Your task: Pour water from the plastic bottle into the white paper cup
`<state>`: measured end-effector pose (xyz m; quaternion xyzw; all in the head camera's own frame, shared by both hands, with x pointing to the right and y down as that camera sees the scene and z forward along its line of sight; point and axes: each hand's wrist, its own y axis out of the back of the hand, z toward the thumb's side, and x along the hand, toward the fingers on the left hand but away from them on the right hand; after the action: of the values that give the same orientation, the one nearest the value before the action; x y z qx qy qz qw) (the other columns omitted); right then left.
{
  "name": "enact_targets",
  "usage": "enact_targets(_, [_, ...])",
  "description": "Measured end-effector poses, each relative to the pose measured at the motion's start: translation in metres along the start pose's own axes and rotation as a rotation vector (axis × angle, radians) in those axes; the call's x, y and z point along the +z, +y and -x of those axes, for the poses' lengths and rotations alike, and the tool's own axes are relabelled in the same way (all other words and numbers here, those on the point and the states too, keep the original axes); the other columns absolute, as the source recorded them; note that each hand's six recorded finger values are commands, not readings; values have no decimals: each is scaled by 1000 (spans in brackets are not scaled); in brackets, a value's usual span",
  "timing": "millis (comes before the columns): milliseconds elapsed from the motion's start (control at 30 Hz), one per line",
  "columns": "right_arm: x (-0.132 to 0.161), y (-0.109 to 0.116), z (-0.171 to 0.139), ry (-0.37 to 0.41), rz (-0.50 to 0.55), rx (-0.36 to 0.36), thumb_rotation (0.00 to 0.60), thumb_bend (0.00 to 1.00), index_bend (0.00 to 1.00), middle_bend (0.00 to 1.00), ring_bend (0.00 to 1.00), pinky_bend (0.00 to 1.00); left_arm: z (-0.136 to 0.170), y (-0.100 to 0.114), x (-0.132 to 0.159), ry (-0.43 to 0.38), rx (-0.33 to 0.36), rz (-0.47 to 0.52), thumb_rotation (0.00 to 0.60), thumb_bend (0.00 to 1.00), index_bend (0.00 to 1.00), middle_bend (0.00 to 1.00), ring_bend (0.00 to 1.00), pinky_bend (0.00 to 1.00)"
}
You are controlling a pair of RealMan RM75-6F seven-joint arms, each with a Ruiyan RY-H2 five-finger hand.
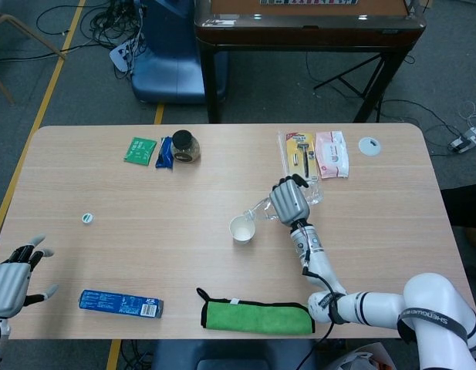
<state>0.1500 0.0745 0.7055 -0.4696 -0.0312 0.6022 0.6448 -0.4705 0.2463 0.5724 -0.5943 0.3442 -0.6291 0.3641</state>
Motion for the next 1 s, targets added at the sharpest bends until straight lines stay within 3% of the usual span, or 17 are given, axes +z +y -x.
enact_targets(1000, [-2,-5,1,-7,-98,-5,600,255,634,656,545,549,-1,-4,-4,28,-15,-36,600,112,387,162,227,558])
